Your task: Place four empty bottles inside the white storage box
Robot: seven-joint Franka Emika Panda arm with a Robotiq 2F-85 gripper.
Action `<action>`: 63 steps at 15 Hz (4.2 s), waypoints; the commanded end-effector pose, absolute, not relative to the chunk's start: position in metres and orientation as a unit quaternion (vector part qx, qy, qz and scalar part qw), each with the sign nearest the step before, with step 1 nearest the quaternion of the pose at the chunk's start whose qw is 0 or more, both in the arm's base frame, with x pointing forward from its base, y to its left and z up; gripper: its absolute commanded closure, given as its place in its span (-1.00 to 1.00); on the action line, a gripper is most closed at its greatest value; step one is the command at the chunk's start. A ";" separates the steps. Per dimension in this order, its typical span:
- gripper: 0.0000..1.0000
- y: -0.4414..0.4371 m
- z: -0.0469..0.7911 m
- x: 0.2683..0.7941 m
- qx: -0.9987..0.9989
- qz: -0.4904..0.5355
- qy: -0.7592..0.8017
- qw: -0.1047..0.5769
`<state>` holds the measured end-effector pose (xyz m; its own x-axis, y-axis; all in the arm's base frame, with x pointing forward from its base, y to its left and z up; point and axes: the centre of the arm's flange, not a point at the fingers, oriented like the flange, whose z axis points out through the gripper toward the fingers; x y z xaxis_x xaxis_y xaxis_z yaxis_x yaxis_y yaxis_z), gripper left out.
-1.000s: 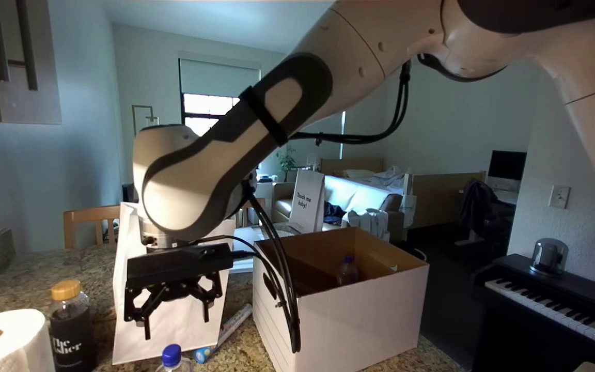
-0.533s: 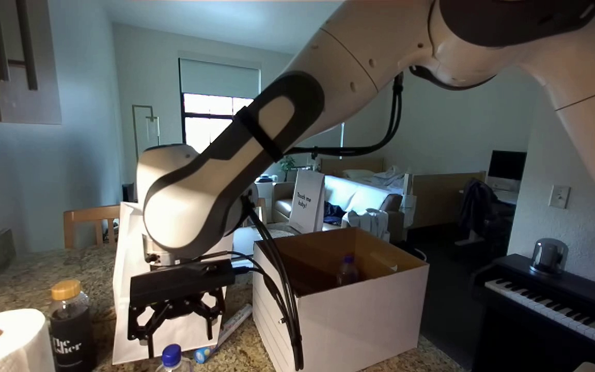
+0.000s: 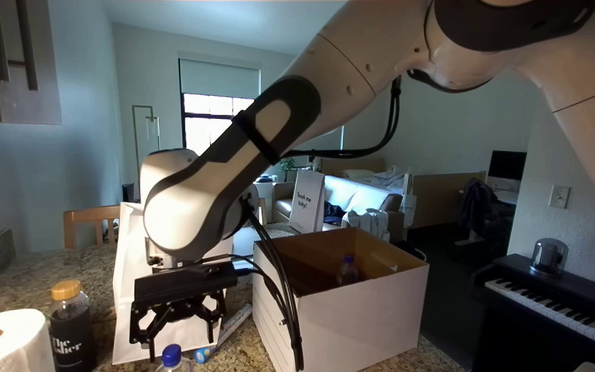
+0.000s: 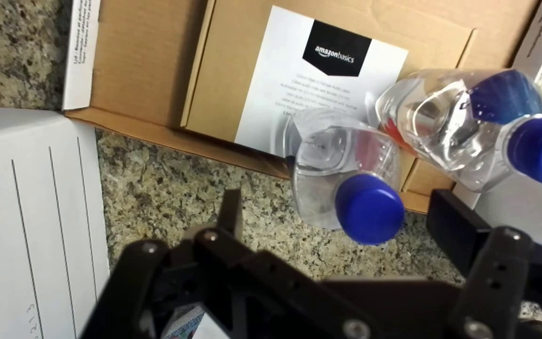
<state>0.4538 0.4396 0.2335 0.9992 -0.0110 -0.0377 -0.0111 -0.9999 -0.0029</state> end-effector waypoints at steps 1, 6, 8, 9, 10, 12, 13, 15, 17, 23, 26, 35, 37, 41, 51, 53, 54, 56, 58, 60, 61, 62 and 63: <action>-1.00 0.438 0.227 0.462 -1.000 0.020 -0.001 0.010; -0.21 0.443 0.225 0.468 -1.000 0.021 -0.009 0.016; 0.06 0.446 0.223 0.470 -0.999 0.029 -0.016 0.020; 0.19 0.447 0.222 0.470 -0.999 0.030 -0.018 0.020; 0.33 0.447 0.221 0.470 -0.999 0.033 -0.019 0.021; 0.59 0.448 0.221 0.469 -0.999 0.035 -0.021 0.023; 0.71 0.448 0.221 0.469 -0.999 0.038 -0.018 0.023; 0.70 0.444 0.223 0.468 -0.999 0.042 -0.010 0.029; 0.76 0.443 0.223 0.467 -0.998 0.049 0.002 0.031; 0.74 0.445 0.284 0.452 -0.999 0.047 0.017 0.011; 0.73 0.442 0.349 0.433 -0.998 0.028 0.047 -0.027; 0.73 0.356 0.533 0.367 -0.977 -0.078 0.191 -0.050; 0.73 0.316 0.559 0.362 -0.973 -0.091 0.209 -0.046; 0.73 0.222 0.586 0.375 -0.958 -0.118 0.261 -0.011; 0.73 0.001 0.472 0.486 -0.911 -0.166 0.369 0.079; 0.74 -0.027 0.426 0.507 -0.909 -0.144 0.379 0.100; 0.74 -0.036 0.402 0.517 -0.907 -0.134 0.384 0.106; 0.74 -0.048 0.355 0.535 -0.906 -0.107 0.393 0.118; 0.74 -0.055 0.309 0.550 -0.900 -0.081 0.412 0.118; 0.74 -0.055 0.269 0.567 -0.897 -0.042 0.426 0.106; 0.74 -0.055 0.254 0.573 -0.895 -0.032 0.435 0.093; 0.74 -0.056 0.240 0.580 -0.895 -0.022 0.437 0.089; 0.74 -0.057 0.227 0.587 -0.895 -0.013 0.438 0.086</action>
